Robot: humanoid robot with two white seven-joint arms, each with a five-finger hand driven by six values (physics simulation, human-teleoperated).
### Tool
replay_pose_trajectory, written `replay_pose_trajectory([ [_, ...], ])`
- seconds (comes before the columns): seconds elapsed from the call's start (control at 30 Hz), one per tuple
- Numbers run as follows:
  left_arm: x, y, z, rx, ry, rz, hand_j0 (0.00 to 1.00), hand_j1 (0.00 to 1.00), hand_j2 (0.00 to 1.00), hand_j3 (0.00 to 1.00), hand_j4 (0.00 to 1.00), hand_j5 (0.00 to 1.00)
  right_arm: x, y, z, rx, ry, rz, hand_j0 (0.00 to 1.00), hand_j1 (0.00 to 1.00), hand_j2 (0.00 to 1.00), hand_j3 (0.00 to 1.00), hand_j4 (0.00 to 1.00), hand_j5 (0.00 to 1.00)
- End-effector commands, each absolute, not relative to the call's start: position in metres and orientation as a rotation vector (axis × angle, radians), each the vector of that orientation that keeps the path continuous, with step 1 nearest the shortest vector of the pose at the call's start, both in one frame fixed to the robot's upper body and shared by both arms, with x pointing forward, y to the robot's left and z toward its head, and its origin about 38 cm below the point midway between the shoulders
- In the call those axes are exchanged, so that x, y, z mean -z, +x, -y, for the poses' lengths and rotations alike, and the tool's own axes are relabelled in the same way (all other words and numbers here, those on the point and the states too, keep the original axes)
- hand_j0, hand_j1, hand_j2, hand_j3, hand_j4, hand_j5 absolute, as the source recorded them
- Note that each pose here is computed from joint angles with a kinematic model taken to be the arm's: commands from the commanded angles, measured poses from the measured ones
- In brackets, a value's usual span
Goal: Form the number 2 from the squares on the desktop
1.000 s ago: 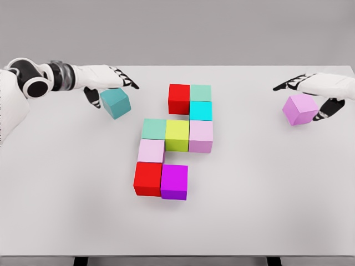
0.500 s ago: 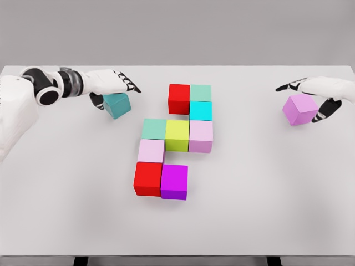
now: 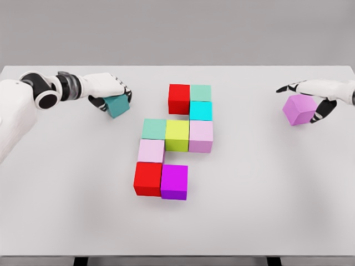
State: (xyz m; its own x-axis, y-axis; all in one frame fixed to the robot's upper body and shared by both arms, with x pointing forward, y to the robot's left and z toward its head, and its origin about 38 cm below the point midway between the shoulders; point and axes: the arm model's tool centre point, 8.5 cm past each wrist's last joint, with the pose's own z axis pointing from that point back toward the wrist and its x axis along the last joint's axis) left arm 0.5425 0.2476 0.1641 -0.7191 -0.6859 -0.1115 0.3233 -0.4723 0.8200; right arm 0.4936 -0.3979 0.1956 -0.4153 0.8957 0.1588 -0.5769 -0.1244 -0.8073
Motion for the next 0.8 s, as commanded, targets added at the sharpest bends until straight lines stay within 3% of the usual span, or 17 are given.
replay_pose_trajectory([
  [0.0, -0.163, 0.542, -0.251, 2.209, 0.578, 1.078, 0.46, 0.46, 0.46, 0.46, 0.46, 0.46, -0.192, 0.495, 0.398, -1.746, -0.453, 1.013, 1.00, 1.00, 1.00, 1.00, 1.00, 1.00],
  [0.13, -0.163, 0.543, -0.260, 2.122, 0.527, 1.124, 0.45, 0.45, 0.45, 0.45, 0.45, 0.45, -0.185, 0.498, 0.398, -1.738, -0.449, 0.997, 1.00, 1.00, 1.00, 1.00, 1.00, 1.00],
  [0.27, -0.172, 0.544, -0.256, 1.844, 0.323, 1.347, 0.45, 0.45, 0.45, 0.45, 0.45, 0.45, -0.183, 0.498, 0.401, -1.733, -0.450, 0.987, 1.00, 1.00, 1.00, 1.00, 1.00, 1.00],
  [0.33, -0.176, 0.545, -0.251, 1.847, 0.315, 1.363, 0.45, 0.45, 0.45, 0.45, 0.45, 0.45, -0.183, 0.498, 0.401, -1.739, -0.457, 0.980, 1.00, 1.00, 1.00, 1.00, 1.00, 1.00],
  [0.5, -0.167, 0.561, -0.226, 1.704, 0.340, 1.128, 0.46, 0.46, 0.46, 0.46, 0.46, 0.46, -0.180, 0.499, 0.397, -1.739, -0.448, 0.982, 1.00, 1.00, 1.00, 1.00, 1.00, 1.00],
  [0.57, -0.165, 0.565, -0.228, 1.643, 0.351, 1.059, 0.46, 0.46, 0.46, 0.46, 0.46, 0.46, -0.180, 0.499, 0.397, -1.743, -0.449, 0.981, 0.87, 0.87, 0.87, 0.87, 0.87, 0.87],
  [0.67, -0.172, 0.569, -0.216, 1.588, 0.328, 1.026, 0.46, 0.46, 0.46, 0.46, 0.46, 0.46, -0.183, 0.500, 0.397, -1.748, -0.454, 0.987, 0.53, 0.53, 0.53, 0.53, 0.53, 0.53],
  [0.77, -0.209, 0.574, -0.192, 1.480, 0.265, 1.117, 0.47, 0.47, 0.47, 0.47, 0.47, 0.47, -0.183, 0.500, 0.396, -1.752, -0.454, 0.986, 0.47, 0.47, 0.47, 0.47, 0.47, 0.47],
])
